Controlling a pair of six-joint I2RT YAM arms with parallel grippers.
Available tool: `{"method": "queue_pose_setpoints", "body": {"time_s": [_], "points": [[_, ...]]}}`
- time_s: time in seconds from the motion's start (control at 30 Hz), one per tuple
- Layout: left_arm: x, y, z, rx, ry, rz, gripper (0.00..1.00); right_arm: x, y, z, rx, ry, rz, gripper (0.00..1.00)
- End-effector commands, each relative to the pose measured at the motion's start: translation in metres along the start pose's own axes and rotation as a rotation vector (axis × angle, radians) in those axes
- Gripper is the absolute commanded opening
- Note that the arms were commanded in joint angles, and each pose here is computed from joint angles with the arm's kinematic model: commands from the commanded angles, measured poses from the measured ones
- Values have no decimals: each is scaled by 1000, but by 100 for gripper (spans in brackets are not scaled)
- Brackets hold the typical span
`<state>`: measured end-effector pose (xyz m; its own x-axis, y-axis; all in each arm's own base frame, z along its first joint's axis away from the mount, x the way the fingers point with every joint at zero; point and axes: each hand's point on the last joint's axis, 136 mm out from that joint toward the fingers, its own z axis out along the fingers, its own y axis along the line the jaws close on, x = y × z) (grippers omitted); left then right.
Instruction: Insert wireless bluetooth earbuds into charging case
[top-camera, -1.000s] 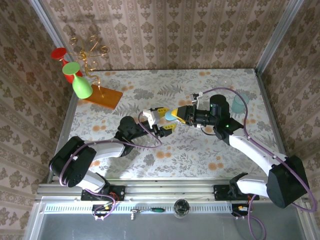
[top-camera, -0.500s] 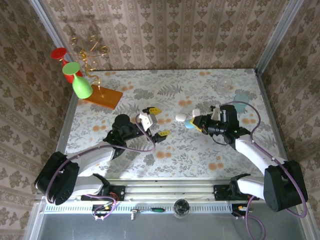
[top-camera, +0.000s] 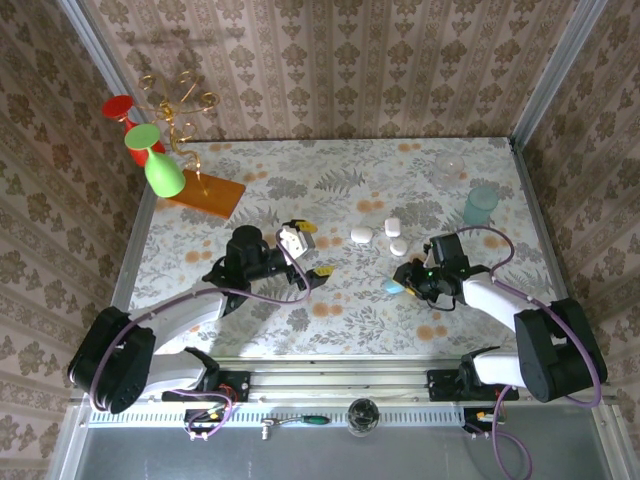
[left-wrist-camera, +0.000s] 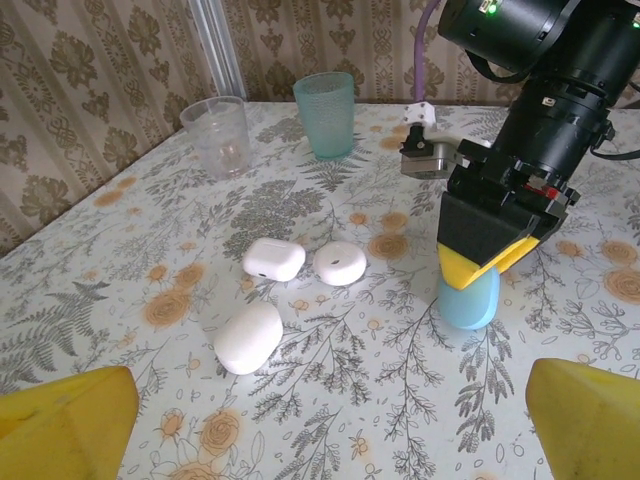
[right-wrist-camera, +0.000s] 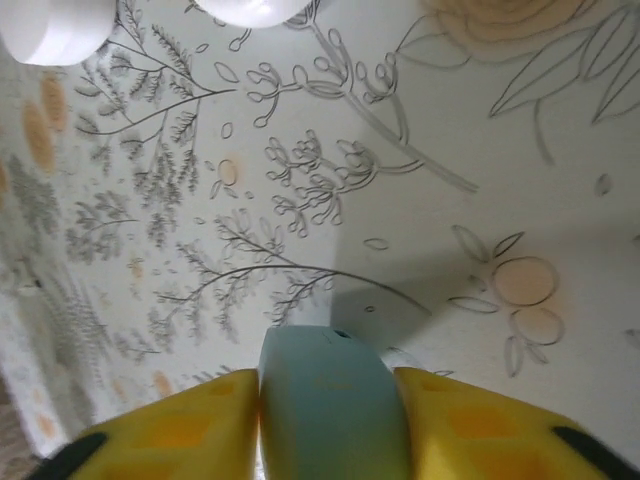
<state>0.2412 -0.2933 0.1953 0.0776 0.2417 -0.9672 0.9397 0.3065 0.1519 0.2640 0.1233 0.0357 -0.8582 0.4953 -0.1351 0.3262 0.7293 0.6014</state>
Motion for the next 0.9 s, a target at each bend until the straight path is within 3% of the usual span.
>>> {"method": "queue_pose_setpoints", "body": {"time_s": [0.0,0.13,0.27,0.53,0.87], "points": [[-13,9,-7,-47,-20,30,100,-19,0,-15,85,-71,-86,52],[-9,15,-11,-89,-21,-2,100,-38,14,-30,165,-124,-255,61],[-5,26,-17,-141,-35,-61,100,-55,53,-31,208,-106,-499,66],[2,34,-33,-210,-46,-124,100,-58,102,22,249,113,-1040,82],[5,33,-48,-260,-37,-130,100,-72,108,75,257,233,-1155,85]]}}
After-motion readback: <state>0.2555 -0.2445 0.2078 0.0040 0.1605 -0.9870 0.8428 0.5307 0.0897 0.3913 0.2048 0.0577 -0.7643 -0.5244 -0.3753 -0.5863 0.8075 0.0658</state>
